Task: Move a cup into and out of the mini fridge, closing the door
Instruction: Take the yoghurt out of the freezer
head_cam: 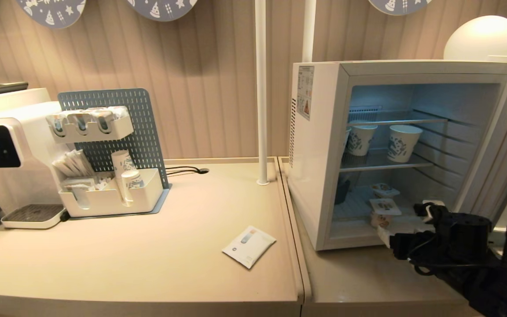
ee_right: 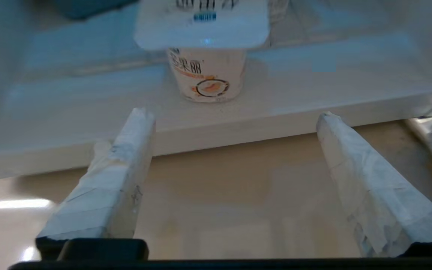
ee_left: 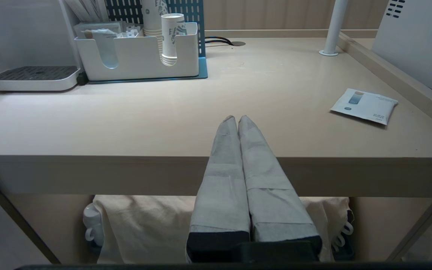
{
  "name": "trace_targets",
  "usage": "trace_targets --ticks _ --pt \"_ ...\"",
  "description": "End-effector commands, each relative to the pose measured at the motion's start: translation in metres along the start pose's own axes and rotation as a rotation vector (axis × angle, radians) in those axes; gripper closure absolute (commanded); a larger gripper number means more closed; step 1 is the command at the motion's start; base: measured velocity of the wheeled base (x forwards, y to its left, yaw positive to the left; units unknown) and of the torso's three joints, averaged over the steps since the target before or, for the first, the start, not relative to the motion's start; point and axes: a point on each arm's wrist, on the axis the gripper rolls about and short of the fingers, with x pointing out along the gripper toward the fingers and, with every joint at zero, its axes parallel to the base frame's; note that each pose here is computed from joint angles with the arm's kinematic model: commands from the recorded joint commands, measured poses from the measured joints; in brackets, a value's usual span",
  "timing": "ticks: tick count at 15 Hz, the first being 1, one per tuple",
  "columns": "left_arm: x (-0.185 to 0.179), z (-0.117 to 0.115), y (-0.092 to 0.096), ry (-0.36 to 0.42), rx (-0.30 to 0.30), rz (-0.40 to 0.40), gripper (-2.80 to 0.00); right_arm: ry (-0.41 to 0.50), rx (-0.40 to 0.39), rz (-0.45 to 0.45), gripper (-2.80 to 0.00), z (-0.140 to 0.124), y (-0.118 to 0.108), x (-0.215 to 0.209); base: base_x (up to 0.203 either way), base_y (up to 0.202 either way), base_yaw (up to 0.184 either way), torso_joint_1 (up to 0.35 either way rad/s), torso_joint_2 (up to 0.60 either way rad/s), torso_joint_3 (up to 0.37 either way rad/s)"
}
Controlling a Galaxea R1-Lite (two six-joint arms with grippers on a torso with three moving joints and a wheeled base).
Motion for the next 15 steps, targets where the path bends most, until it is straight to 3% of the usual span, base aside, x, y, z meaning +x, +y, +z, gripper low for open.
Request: trace_targets --ticks 1,7,14,15 --pt "0.0 0.0 0.0 0.002 0.0 0.001 0.0 0.025 -0.008 -0.006 -2.8 -0.018 0.007 0.021 0.0 0.0 0.0 0.0 0.0 0.0" --pt "0.0 0.0 0.0 0.002 -0.003 0.001 0.0 -0.066 0.003 -0.004 -2.8 0.005 0.012 0.048 0.0 0.0 0.0 0.0 0.0 0.0" --pt "0.0 0.0 0.0 0.002 -0.005 0.001 0.0 -0.039 0.004 -0.014 -2.8 0.016 0.009 0.061 0.0 0.0 0.0 0.0 0.0 0.0" --pt "0.0 0.0 0.0 0.002 -0.005 0.002 0.0 -0.035 0.005 -0.013 0.0 0.015 0.009 0.062 0.0 0.0 0.0 0.0 0.0 0.0"
